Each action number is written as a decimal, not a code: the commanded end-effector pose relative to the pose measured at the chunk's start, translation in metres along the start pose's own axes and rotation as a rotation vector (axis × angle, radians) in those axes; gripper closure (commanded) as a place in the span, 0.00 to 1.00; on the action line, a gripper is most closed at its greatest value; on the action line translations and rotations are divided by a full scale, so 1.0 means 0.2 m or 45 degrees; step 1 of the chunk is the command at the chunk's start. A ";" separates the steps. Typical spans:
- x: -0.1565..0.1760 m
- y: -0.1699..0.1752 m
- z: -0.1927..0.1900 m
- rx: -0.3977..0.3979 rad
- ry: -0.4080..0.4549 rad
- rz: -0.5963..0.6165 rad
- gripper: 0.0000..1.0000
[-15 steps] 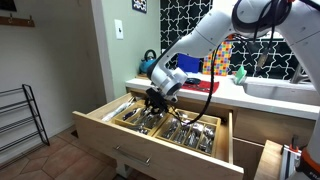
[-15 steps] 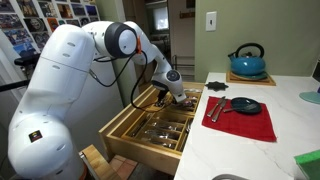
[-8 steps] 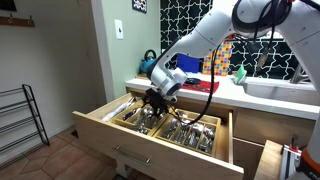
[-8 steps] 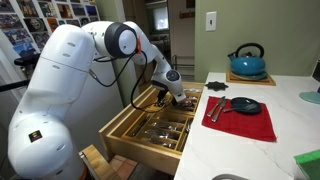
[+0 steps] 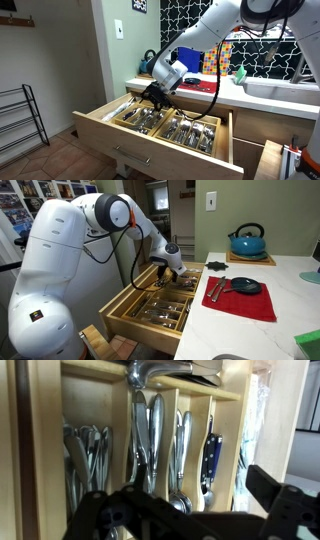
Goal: Put the spoon into the drawer
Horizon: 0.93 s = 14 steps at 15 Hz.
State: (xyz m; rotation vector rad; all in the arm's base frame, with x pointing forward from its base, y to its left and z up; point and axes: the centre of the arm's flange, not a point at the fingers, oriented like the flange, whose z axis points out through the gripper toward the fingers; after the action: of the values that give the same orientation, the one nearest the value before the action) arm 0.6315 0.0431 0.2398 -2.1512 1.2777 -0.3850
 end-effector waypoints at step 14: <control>-0.13 -0.16 -0.78 -0.350 0.104 -0.564 0.00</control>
State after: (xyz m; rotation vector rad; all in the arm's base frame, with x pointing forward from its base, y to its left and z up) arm 0.5797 0.0253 0.3577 -2.6250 0.9349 -0.5196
